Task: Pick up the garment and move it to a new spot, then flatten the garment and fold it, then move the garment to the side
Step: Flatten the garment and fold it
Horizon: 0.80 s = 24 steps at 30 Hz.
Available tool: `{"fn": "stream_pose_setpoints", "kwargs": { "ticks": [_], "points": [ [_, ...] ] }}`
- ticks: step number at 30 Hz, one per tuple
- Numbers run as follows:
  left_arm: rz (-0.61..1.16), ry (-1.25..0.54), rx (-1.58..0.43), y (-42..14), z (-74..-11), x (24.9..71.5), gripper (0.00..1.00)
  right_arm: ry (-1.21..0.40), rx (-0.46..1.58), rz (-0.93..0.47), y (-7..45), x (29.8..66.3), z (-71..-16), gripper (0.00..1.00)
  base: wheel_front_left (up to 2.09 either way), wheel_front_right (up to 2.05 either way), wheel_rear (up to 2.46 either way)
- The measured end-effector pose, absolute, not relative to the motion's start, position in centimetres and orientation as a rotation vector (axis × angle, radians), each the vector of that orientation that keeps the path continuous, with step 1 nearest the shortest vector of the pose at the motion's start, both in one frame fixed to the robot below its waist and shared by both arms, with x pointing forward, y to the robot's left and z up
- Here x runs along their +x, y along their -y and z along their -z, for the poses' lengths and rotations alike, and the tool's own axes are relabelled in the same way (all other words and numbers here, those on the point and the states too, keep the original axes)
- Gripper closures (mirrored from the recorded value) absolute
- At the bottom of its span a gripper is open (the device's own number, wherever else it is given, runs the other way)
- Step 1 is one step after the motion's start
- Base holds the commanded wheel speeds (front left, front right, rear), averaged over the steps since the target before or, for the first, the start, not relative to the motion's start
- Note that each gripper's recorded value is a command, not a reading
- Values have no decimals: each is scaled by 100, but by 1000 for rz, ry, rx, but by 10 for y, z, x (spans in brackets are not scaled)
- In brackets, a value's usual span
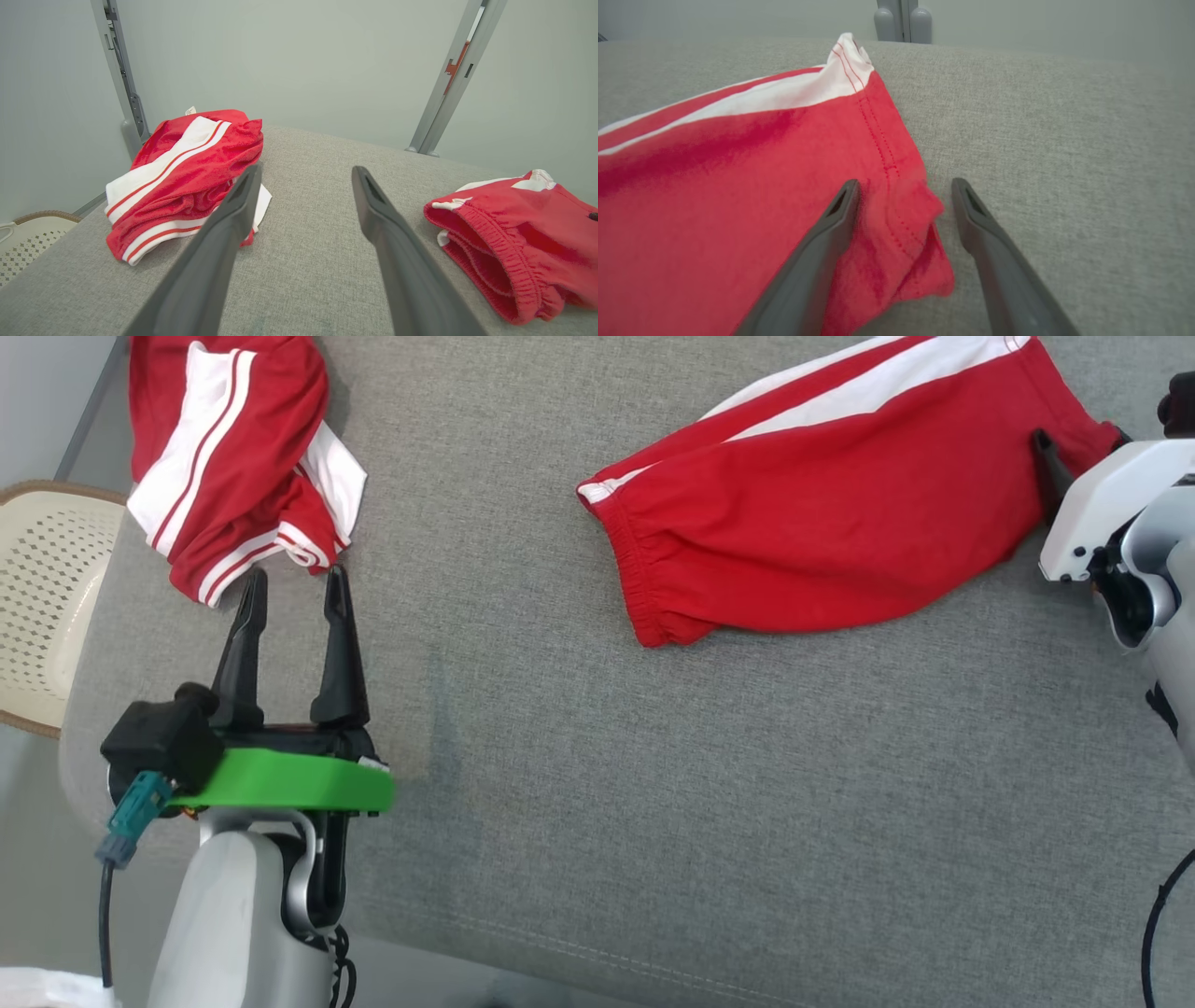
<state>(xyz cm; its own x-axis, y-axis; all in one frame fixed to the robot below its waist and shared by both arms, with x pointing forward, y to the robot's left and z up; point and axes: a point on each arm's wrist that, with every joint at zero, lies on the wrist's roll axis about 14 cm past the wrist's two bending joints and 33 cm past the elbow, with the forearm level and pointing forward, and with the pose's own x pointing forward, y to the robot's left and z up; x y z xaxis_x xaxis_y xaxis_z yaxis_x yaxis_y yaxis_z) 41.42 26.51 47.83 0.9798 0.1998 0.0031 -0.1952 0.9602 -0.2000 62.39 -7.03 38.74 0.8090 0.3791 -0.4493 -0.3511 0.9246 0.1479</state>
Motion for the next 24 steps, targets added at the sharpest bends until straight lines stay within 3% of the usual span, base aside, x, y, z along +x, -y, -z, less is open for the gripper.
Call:
{"fn": "stream_pose_setpoints", "kwargs": {
  "ticks": [1, 2, 3, 4, 16, 24],
  "points": [
    [-205, 22, -194, -266, -478, 412, 0, -507, 67, -394, 68, 622, -385, 11, 0, 0, 0],
    [-208, 21, -190, -267, -478, 410, 0, -516, 75, -399, 64, 620, -384, 58, 0, 0, 0],
    [-211, 22, -190, -268, -478, 408, 0, -519, 80, -403, 62, 619, -383, 74, 0, 0, 0],
    [-212, 23, -190, -268, -479, 407, 0, -523, 85, -406, 61, 618, -383, 100, 0, 0, 0],
    [-180, 34, -161, -255, -484, 409, 0, -500, 184, -365, 75, 596, -388, 100, 0, 0, 0],
    [-148, 31, -178, -242, -482, 406, 0, -447, 232, -260, 135, 564, -396, 100, 0, 0, 0]
  ]
}}
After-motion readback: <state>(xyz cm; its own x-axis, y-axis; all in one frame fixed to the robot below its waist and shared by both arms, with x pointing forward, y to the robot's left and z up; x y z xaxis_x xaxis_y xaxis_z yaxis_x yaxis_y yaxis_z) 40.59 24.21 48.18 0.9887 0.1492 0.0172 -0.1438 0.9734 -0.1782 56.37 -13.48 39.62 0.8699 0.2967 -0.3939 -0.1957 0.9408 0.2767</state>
